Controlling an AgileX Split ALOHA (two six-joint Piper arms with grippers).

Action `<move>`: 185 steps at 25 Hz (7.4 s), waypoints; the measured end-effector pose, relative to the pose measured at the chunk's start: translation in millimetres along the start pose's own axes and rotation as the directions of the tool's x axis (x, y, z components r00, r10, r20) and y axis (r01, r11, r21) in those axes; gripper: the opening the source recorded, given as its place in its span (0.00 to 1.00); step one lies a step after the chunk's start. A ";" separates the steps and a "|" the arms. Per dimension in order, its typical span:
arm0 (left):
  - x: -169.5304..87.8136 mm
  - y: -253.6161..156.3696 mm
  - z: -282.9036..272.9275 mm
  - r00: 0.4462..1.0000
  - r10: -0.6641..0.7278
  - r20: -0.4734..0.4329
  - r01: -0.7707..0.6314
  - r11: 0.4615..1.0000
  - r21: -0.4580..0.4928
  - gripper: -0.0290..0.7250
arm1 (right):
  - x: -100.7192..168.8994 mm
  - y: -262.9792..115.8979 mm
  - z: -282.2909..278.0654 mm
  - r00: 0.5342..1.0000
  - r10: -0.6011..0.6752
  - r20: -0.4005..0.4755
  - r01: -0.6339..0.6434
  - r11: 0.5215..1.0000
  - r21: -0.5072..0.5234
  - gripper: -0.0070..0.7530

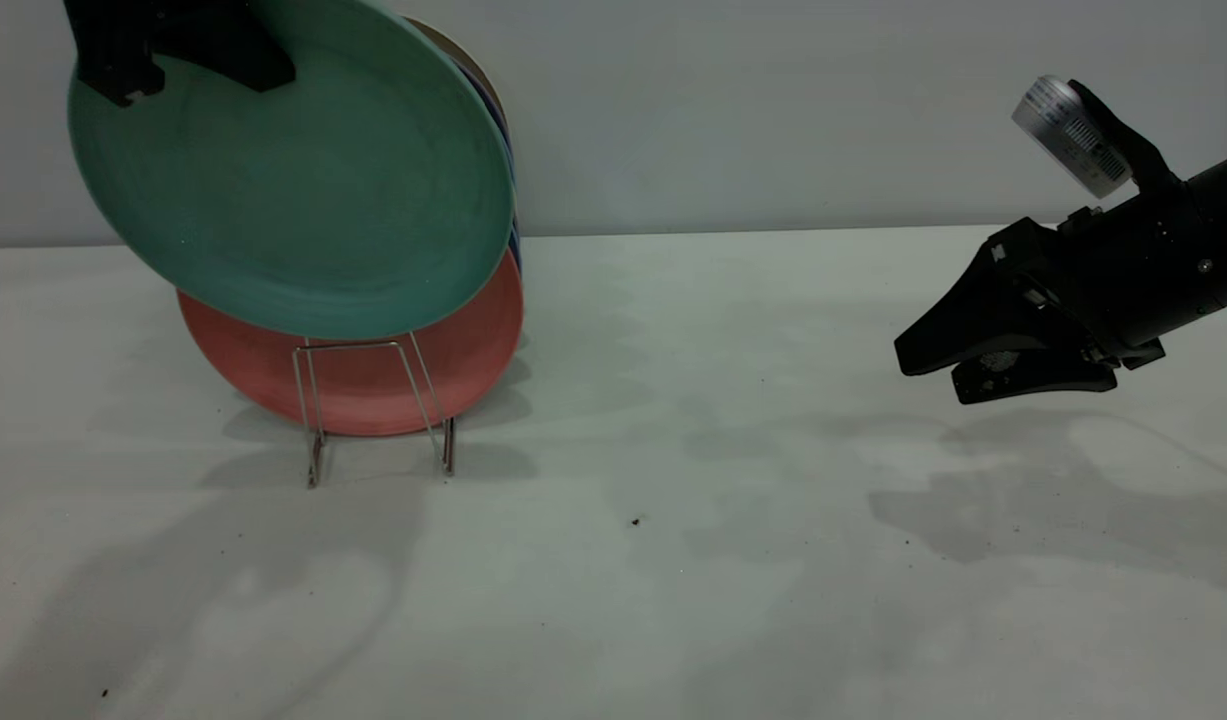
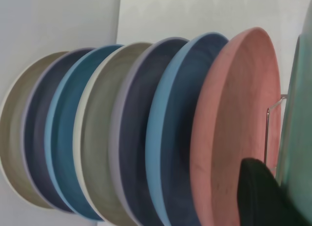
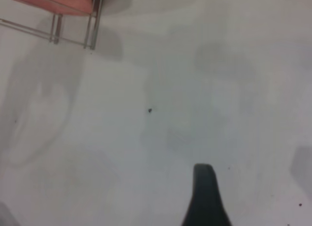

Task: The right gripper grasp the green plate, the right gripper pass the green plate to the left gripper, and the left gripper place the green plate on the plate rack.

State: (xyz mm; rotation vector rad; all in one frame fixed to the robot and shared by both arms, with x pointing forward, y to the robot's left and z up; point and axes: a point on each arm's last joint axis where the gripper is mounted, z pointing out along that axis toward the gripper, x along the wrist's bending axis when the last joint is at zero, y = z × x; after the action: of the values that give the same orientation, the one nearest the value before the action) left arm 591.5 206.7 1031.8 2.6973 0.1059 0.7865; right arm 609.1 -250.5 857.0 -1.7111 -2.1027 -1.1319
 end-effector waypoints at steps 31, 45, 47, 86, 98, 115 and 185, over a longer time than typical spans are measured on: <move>-5.0 -13.4 40.3 0.999 -0.003 0.037 0.001 0.998 0.057 0.21 | -0.8 -0.6 0.0 1.000 -0.008 0.008 0.008 1.000 0.007 0.77; -10.9 -20.6 64.7 0.997 -0.037 0.066 0.031 0.996 0.078 0.21 | -0.8 -0.7 0.0 1.000 -0.009 0.008 0.009 1.000 0.008 0.77; -10.5 -20.5 64.6 0.997 -0.037 0.065 0.032 0.996 0.077 0.21 | -0.8 -0.7 0.0 1.000 -0.009 0.008 0.009 1.000 0.008 0.77; 2.3 -11.9 4.7 0.987 -0.159 0.003 0.159 0.986 0.060 0.42 | -0.8 -1.0 0.0 1.000 0.007 0.009 -0.007 1.000 0.010 0.77; 9.2 -68.7 -79.4 0.281 -0.927 -0.248 0.960 0.268 0.085 0.45 | 61.4 51.5 -30.3 0.930 -0.307 0.204 0.264 0.941 0.214 0.77; -28.3 -63.4 -164.1 0.191 -0.937 -0.292 0.973 0.140 0.185 0.81 | 169.7 35.4 -183.7 0.733 -0.255 0.631 0.087 0.955 0.285 0.77; -292.9 -83.2 -224.0 0.205 -0.940 -0.272 0.931 0.274 -0.243 0.81 | 195.2 -263.7 -266.0 0.741 -0.201 0.641 0.483 0.822 -0.301 0.76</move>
State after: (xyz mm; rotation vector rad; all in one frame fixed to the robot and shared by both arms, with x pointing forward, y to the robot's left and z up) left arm 225.9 303.1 1032.7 1.7502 1.6621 0.7728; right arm 231.2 -290.4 1041.5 -2.1457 -2.8182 -1.4264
